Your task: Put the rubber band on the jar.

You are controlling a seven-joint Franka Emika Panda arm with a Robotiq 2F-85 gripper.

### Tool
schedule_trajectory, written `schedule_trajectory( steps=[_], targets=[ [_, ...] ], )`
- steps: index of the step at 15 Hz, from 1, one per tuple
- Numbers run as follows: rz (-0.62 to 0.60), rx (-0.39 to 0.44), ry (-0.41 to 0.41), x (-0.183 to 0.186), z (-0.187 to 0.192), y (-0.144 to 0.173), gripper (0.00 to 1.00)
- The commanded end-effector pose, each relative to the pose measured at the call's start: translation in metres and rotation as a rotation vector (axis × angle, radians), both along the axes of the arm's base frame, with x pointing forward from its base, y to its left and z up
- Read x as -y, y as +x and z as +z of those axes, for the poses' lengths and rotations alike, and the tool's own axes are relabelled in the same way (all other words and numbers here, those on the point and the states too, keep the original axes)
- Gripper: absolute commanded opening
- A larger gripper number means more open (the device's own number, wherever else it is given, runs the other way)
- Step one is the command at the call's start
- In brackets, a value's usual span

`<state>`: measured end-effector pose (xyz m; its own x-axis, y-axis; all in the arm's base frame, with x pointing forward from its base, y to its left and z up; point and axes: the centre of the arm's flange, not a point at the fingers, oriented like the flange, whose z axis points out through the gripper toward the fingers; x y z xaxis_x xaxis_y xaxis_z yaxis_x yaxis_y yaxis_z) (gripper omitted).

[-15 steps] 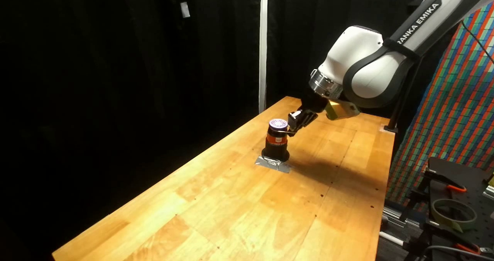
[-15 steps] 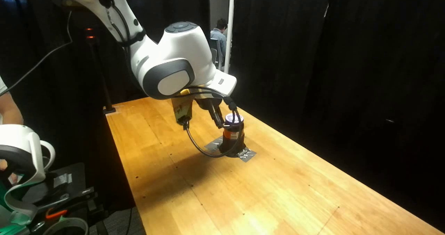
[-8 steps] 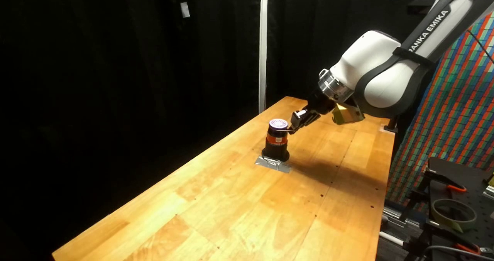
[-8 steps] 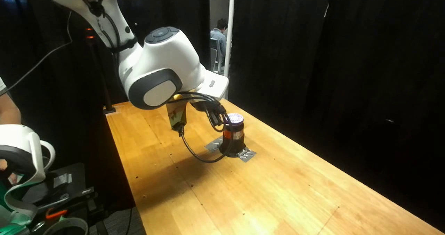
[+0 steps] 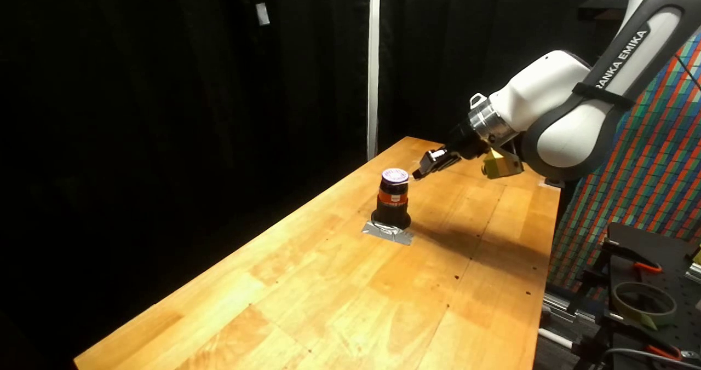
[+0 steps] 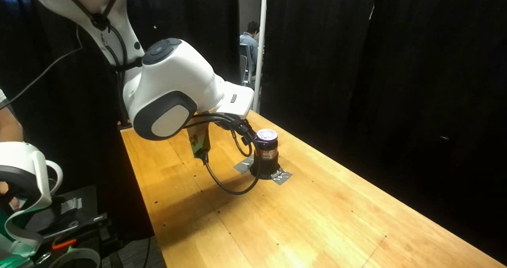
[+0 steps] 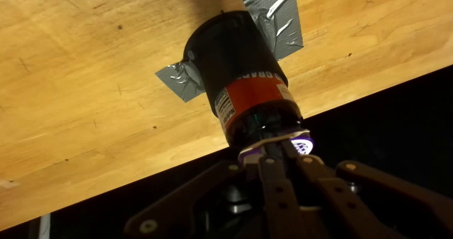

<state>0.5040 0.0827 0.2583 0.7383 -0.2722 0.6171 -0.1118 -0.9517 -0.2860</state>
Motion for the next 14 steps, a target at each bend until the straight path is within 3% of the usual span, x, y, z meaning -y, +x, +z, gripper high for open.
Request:
schedule_trajectory(
  steps=[1, 8, 9, 10, 11, 12, 14],
  targets=[
    [0.004, 0.064, 0.018, 0.007, 0.004, -0.016, 0.09],
    [0.017, 0.152, 0.094, 0.008, 0.011, -0.033, 0.09],
    [0.016, 0.140, 0.101, 0.008, 0.012, -0.034, 0.10],
    [0.019, 0.071, 0.128, 0.009, 0.013, -0.034, 0.35],
    [0.032, -0.014, 0.156, 0.009, 0.010, -0.033, 0.35],
    [0.027, 0.054, 0.105, -0.001, -0.003, -0.029, 0.14],
    [0.030, -0.005, 0.127, -0.003, -0.008, -0.030, 0.30]
  ],
)
